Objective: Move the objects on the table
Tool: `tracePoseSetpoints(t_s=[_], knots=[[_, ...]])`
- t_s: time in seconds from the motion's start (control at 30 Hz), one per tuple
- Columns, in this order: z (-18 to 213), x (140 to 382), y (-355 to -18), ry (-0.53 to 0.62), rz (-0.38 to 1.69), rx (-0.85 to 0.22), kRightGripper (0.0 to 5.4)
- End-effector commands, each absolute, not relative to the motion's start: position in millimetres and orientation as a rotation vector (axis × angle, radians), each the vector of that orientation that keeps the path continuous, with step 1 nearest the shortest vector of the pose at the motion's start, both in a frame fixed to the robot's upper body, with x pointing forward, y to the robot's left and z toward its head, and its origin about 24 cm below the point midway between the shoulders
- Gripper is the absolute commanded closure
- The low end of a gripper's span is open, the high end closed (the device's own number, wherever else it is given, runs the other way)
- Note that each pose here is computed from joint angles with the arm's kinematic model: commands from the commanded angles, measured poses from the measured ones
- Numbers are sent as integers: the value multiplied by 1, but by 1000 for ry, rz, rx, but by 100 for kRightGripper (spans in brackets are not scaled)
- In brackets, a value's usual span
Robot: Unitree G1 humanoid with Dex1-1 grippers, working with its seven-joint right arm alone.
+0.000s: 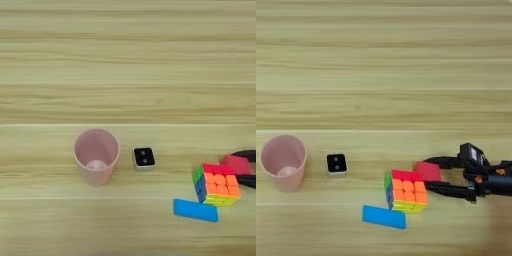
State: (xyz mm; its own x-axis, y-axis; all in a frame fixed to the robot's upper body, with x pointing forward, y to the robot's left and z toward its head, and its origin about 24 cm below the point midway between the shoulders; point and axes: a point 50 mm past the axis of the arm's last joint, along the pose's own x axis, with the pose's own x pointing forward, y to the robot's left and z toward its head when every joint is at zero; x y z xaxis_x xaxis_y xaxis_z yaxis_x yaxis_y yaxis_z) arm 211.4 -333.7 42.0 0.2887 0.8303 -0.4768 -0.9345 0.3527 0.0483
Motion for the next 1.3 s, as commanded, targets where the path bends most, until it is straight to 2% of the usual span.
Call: tracePoseSetpoints(t_s=[0.03, 0.33, 0.47, 0.8, 1.3], knots=[[73, 227, -340, 394, 1184, -373, 314], [111, 250, -341, 252, 1135, -476, 314], [125, 264, -331, 174, 1124, -522, 314], [118, 293, -271, 86, 1207, -587, 315], [114, 318, -219, 46, 1174, -578, 315]])
